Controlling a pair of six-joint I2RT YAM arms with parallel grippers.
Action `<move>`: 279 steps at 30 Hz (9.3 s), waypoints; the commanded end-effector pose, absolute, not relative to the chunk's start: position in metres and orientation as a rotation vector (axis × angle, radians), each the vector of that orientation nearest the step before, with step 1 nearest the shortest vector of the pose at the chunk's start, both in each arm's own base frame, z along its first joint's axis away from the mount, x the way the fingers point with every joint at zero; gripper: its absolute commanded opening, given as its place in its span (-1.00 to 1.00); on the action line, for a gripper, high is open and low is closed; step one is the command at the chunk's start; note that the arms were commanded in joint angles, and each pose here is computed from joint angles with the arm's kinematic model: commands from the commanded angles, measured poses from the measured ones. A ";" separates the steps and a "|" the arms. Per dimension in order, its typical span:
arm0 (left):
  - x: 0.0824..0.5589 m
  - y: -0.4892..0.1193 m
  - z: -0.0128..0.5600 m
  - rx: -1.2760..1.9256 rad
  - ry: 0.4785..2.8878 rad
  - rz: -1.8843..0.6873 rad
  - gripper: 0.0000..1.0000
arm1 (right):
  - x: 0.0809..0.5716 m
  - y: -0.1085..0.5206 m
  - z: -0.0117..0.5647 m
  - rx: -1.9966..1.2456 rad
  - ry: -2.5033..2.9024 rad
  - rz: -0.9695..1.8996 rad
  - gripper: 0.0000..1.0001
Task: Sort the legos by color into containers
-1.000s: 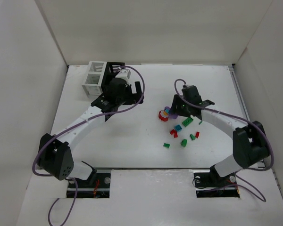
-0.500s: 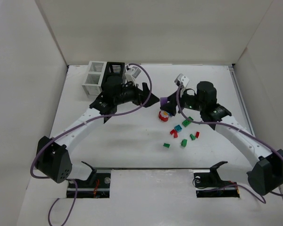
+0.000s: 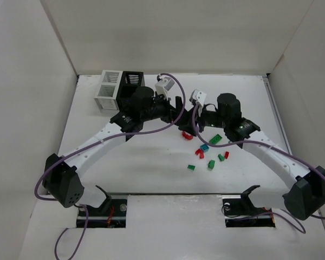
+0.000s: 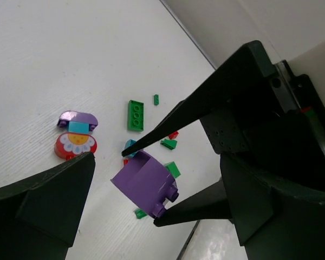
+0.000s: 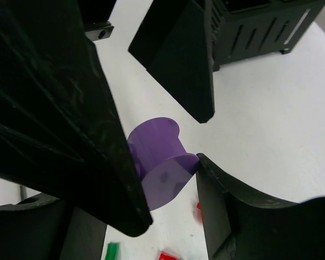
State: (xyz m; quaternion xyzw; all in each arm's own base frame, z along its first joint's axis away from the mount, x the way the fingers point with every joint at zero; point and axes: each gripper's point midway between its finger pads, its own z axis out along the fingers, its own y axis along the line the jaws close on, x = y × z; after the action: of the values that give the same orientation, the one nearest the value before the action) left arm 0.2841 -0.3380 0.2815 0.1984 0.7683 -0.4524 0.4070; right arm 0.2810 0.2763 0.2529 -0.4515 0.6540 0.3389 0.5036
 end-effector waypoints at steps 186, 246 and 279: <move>0.351 -0.221 0.159 0.018 2.266 -0.377 1.00 | 0.446 0.210 0.077 -0.579 2.275 0.060 0.20; 0.351 -0.245 0.178 0.095 2.228 -0.521 1.00 | 0.414 0.174 0.101 -0.216 2.354 0.012 -0.12; 0.347 -0.252 0.166 0.148 2.266 -0.548 1.00 | 0.399 0.169 0.094 0.112 2.342 0.015 0.00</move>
State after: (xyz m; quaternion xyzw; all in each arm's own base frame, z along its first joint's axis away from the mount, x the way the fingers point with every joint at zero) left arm 0.3434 -0.2458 0.1445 0.0500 0.9073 -0.1991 0.3670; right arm 0.3793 0.1700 0.0470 0.0999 0.9487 0.0204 0.2993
